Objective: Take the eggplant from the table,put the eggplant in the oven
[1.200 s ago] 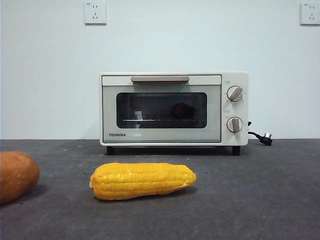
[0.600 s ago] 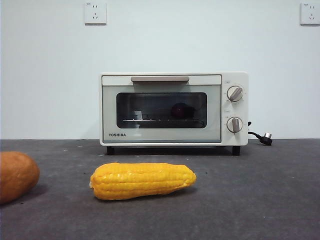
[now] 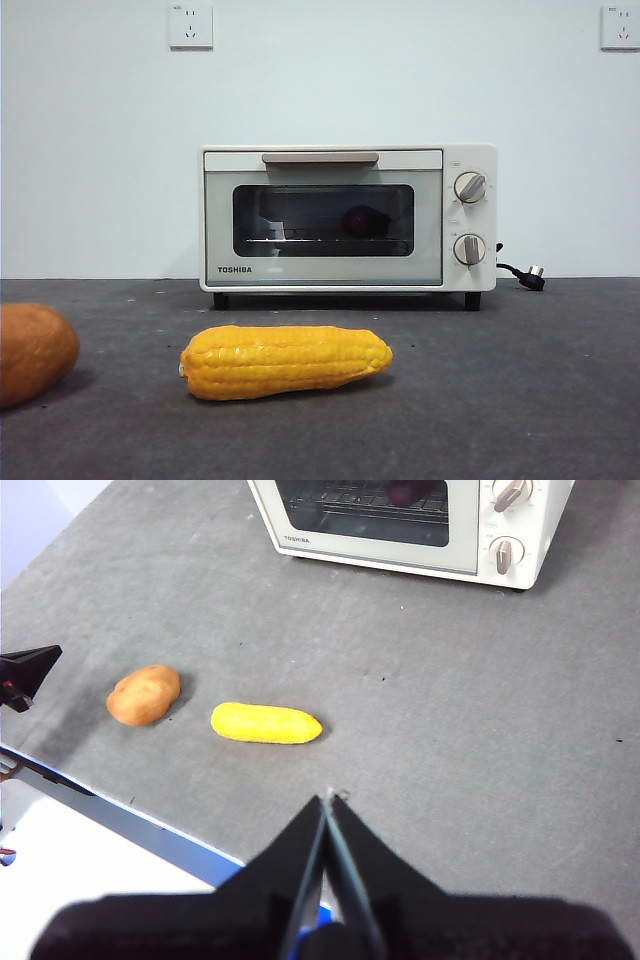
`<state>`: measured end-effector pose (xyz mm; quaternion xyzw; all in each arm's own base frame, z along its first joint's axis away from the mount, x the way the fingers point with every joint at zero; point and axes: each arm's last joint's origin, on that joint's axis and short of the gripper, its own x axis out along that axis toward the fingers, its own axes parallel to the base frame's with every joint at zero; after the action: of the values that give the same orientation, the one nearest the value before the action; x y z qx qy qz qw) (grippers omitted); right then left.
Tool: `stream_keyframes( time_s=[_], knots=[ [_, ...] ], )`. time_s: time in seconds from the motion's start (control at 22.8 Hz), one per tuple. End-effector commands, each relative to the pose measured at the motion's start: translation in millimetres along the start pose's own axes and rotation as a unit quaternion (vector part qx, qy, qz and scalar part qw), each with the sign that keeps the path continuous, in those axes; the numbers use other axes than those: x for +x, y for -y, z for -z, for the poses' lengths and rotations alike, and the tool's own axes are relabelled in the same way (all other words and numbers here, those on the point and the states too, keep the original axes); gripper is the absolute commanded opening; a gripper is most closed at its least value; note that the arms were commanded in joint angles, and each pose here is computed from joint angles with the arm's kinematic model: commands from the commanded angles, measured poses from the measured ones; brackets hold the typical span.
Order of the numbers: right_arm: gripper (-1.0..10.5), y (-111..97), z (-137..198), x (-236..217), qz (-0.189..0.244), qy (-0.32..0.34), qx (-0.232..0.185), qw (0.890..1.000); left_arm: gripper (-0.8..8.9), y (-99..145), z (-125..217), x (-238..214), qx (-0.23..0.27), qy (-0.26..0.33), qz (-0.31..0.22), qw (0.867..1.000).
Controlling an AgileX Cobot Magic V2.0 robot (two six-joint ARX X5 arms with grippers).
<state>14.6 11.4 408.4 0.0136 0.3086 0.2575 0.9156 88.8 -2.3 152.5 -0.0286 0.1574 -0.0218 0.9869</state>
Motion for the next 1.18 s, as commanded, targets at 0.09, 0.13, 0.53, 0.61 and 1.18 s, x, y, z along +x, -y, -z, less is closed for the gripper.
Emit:
stream_keyframes(
  time_s=[0.09,0.13,0.53,0.61,1.18],
  knots=[
    [0.0,0,2,0,0.003,-0.011,-0.003,1.000,-0.04,0,2,1,-0.003,-0.002,0.003,1.000],
    [0.0,0,2,0,0.003,-0.011,-0.003,1.000,-0.04,0,2,1,-0.003,-0.002,0.003,1.000],
    [0.0,1,2,0,0.015,-0.010,-0.025,1.000,-0.04,0,2,1,-0.003,-0.002,0.003,1.000],
    [0.0,3,2,-1,0.048,-0.006,-0.044,0.998,-0.04,0,2,1,-0.003,-0.002,0.003,1.000],
    [0.0,12,42,14,0.187,0.191,-0.032,0.963,-0.04,0,2,1,-0.003,-0.002,0.003,1.000]
  ],
)
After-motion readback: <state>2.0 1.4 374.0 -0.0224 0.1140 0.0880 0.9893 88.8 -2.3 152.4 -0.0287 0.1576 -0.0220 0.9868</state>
